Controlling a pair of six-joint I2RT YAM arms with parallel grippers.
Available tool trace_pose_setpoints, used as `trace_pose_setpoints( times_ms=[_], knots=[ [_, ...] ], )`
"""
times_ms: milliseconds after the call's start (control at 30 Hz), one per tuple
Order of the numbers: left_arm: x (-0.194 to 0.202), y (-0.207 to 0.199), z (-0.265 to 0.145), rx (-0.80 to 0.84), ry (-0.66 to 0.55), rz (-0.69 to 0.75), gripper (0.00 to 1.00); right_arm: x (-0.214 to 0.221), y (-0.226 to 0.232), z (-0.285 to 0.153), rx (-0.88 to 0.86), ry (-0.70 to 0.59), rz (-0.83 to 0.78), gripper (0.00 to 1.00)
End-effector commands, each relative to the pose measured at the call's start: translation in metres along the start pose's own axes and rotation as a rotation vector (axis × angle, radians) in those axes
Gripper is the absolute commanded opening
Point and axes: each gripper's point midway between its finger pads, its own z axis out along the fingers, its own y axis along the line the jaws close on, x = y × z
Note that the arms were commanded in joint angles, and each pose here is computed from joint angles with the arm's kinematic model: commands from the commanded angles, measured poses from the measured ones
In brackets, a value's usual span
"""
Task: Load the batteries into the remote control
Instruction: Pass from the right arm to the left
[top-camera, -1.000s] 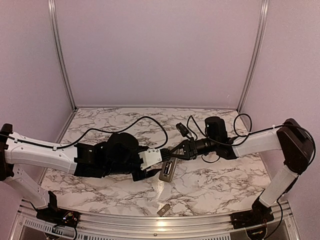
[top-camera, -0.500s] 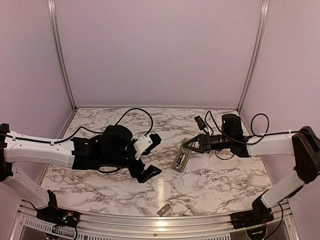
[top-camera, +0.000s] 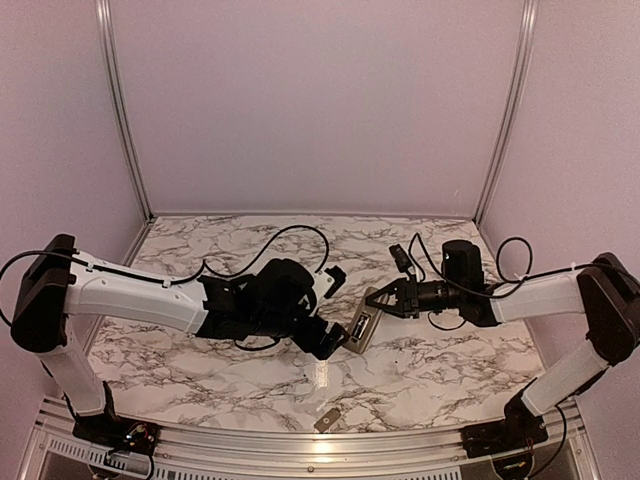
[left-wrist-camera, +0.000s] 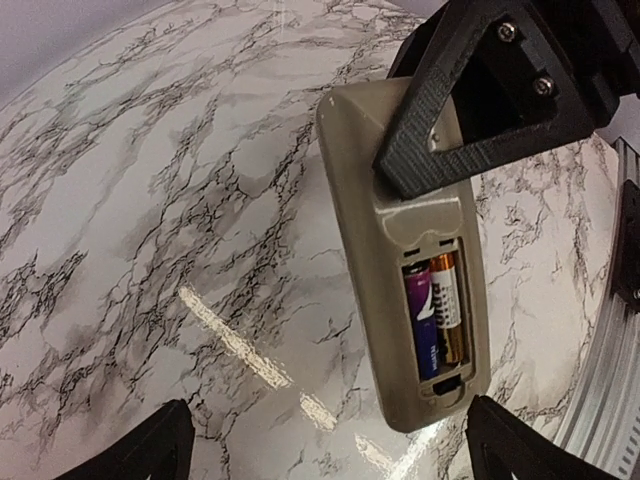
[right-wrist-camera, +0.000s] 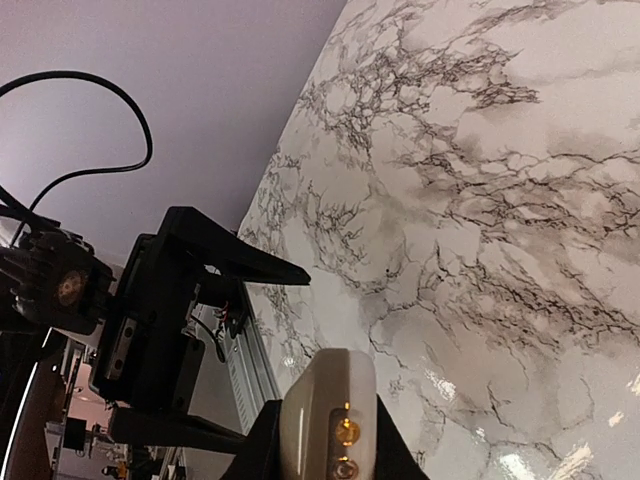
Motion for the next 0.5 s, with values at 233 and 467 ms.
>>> trace_pose_setpoints(
  times_ms=[233,467],
  knots=[
    [-0.021,-0.019,0.034,-0.03,0.008,-0.053,0.99,-0.002,0.008,0.025,-0.021,-0.017,0.029,0.0],
    [-0.01,-0.014,0.047,-0.082,0.061,-0.036,0.86,-0.004,0.014,0.023,-0.035,-0.028,0.031,0.0]
  ],
)
